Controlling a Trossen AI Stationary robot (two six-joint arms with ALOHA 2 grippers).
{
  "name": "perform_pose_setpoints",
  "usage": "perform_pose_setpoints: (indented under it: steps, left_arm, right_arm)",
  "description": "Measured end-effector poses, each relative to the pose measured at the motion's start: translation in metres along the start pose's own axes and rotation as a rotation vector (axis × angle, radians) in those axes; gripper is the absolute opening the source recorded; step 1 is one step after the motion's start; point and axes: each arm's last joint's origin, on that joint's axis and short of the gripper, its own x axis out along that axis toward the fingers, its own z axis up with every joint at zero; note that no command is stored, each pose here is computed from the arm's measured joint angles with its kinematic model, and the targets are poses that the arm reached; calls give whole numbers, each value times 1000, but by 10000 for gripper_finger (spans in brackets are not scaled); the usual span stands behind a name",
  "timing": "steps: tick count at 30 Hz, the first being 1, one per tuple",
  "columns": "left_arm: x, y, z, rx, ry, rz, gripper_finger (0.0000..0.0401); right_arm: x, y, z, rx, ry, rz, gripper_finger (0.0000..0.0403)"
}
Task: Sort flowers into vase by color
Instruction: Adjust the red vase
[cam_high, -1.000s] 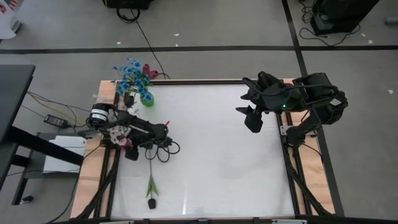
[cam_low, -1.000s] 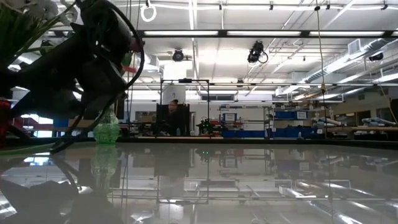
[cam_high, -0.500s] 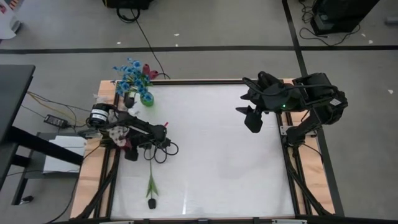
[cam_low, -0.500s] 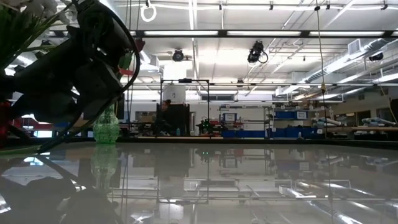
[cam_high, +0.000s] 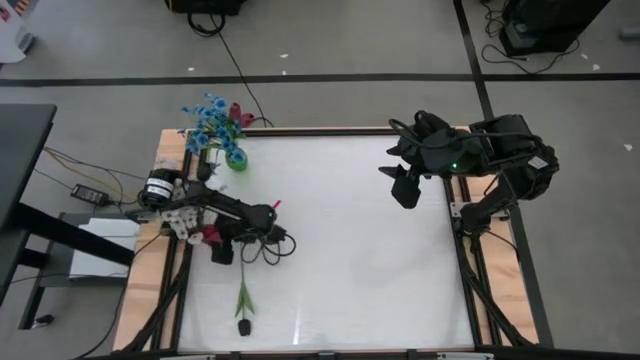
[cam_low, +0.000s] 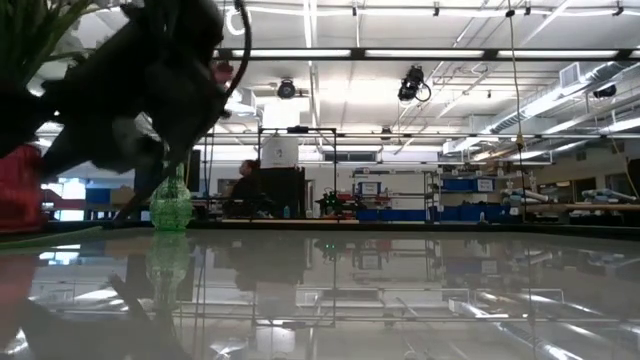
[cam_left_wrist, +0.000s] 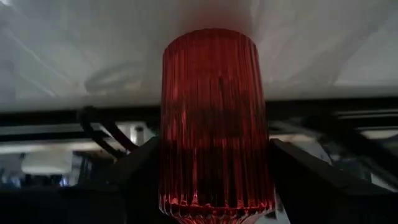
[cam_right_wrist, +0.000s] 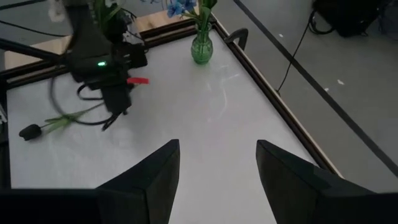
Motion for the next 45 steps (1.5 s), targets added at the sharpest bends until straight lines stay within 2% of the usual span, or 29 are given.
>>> perform_pose_setpoints:
  steps: [6, 17, 23, 28, 33, 39, 45]
  left_arm:
    - [-30, -22, 5, 19, -108, -17, 272]
    - [-26, -86, 39, 93, -13, -21, 274]
    - [-36, -111, 41, 127, -65, -14, 274]
    - [-45, -113, 39, 127, -121, -6, 279]
    - [-54, -115, 40, 103, -175, -9, 312]
    - [-56, -115, 38, 91, -167, -12, 351]
    - [-59, -115, 35, 89, -165, -37, 359]
  right_arm:
    - [2, -4, 2, 10, 5, 10, 220]
    - [4, -6, 3, 12, 13, 23, 219]
    - [3, -5, 4, 48, 11, 24, 219]
    - [5, -4, 6, 65, -5, 31, 219]
    - [6, -1, 9, 22, -36, 45, 226]
    - [7, -3, 15, 4, -75, 47, 244]
    - [7, -3, 15, 2, -76, 49, 256]
